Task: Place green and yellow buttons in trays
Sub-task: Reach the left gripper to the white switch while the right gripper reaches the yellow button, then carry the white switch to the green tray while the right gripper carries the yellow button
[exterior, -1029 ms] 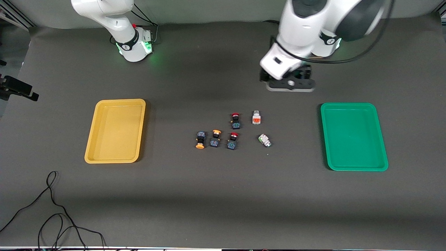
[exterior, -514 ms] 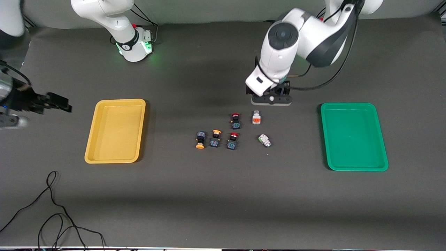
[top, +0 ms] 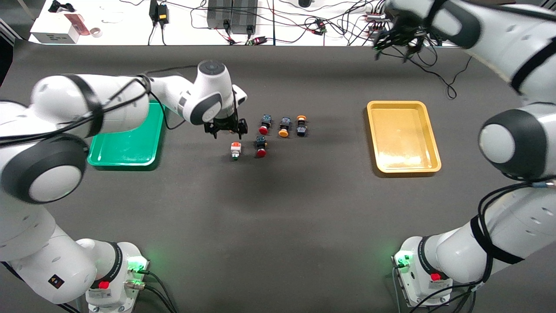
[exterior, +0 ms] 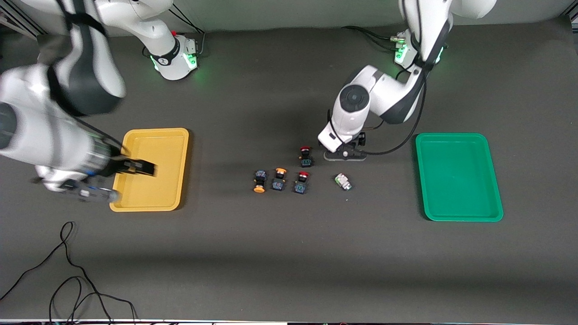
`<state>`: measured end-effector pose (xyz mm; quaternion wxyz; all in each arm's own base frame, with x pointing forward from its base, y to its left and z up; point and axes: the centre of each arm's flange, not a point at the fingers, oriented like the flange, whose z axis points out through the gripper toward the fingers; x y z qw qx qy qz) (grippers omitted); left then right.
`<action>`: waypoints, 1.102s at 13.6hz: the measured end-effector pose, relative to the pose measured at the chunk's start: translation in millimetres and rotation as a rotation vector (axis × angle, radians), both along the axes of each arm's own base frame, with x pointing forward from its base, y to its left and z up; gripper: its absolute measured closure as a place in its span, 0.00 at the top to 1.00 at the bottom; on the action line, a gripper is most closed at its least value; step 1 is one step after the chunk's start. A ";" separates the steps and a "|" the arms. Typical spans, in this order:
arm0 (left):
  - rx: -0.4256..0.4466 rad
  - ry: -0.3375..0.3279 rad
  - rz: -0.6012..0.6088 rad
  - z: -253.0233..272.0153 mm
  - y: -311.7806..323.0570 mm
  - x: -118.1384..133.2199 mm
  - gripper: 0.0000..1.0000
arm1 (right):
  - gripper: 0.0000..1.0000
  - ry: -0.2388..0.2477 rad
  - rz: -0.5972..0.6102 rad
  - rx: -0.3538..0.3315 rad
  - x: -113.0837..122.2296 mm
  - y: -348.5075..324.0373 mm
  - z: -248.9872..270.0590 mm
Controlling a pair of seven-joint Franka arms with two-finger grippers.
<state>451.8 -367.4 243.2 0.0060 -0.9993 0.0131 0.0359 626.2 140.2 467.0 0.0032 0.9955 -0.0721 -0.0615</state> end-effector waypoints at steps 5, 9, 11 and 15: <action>-0.004 -0.003 -0.003 -47.8 -3.1 -1.7 1.00 | 1.00 0.049 -0.041 -0.015 -4.0 111.8 -107.0; 0.001 0.003 -0.008 -64.1 -4.7 -5.3 0.99 | 1.00 0.036 -0.050 -0.031 -19.3 180.3 -184.5; 0.000 0.003 -0.009 -63.8 -5.6 -5.6 0.95 | 1.00 0.019 -0.059 -0.024 -23.8 197.9 -204.9; -0.006 -0.002 -0.003 -60.9 -6.9 -3.5 0.50 | 1.00 -0.034 -0.078 -0.023 -34.2 229.6 -250.5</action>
